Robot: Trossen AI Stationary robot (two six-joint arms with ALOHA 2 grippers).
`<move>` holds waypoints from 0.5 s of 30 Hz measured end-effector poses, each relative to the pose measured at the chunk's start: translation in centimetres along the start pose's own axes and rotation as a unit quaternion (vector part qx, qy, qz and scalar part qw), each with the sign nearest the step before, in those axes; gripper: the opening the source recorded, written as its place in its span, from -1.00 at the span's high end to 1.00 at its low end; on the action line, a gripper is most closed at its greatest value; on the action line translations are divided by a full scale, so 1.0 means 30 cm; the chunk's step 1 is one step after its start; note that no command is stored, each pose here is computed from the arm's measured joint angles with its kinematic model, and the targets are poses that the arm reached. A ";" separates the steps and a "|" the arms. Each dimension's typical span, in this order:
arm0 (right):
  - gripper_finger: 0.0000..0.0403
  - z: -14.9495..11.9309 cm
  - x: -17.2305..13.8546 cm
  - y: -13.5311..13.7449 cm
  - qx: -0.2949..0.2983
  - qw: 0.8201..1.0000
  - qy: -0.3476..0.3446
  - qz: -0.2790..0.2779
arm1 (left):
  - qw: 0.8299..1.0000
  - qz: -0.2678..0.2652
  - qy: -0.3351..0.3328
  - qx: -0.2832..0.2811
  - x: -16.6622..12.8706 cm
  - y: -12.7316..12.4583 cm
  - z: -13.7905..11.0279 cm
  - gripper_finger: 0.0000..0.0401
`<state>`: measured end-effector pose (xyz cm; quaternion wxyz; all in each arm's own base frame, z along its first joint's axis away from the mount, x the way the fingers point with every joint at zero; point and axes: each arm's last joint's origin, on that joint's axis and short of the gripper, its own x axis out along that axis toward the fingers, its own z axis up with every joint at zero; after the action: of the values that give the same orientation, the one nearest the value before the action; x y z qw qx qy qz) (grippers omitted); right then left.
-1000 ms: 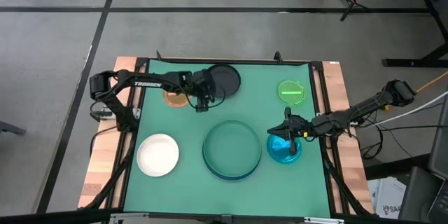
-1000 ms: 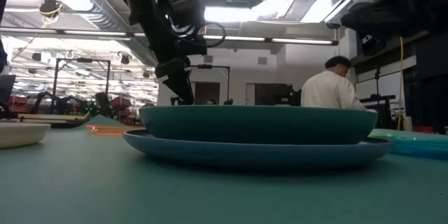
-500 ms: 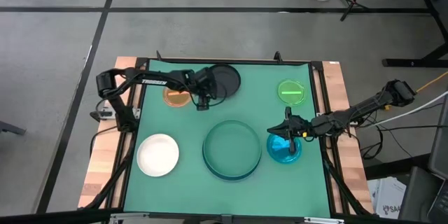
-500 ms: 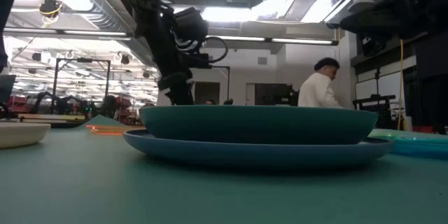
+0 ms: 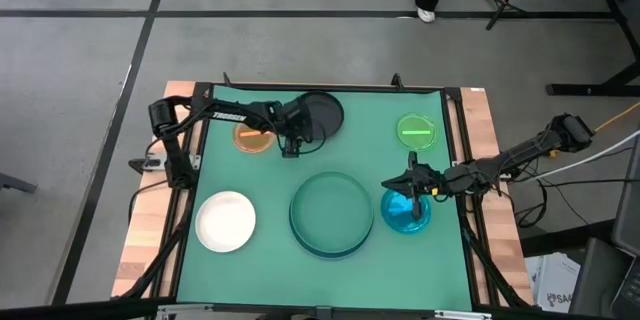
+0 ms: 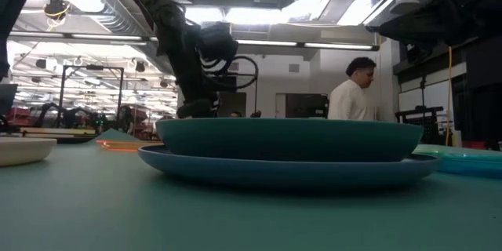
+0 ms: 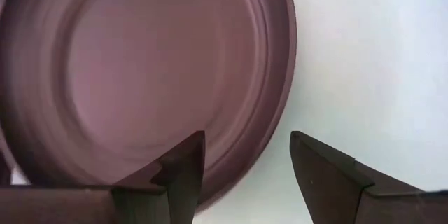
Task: Stack plastic plates
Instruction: Stack the black plate on top of the green plate
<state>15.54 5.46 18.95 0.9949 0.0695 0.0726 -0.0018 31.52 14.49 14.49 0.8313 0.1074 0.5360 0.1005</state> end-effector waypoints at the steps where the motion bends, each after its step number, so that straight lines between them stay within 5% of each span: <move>1: 1.00 0.000 0.000 0.000 0.000 1.000 0.000 -0.002 | 1.000 0.000 0.003 0.003 0.008 -0.001 -0.002 -0.02; 15: 1.00 -0.005 0.000 -0.003 -0.004 1.000 0.007 -0.009 | 1.000 0.016 0.001 0.006 0.031 0.014 -0.004 0.05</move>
<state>15.52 5.41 18.78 0.9946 0.0648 0.0799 -0.0105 31.75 15.15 13.74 0.8286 0.1210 0.5353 0.1107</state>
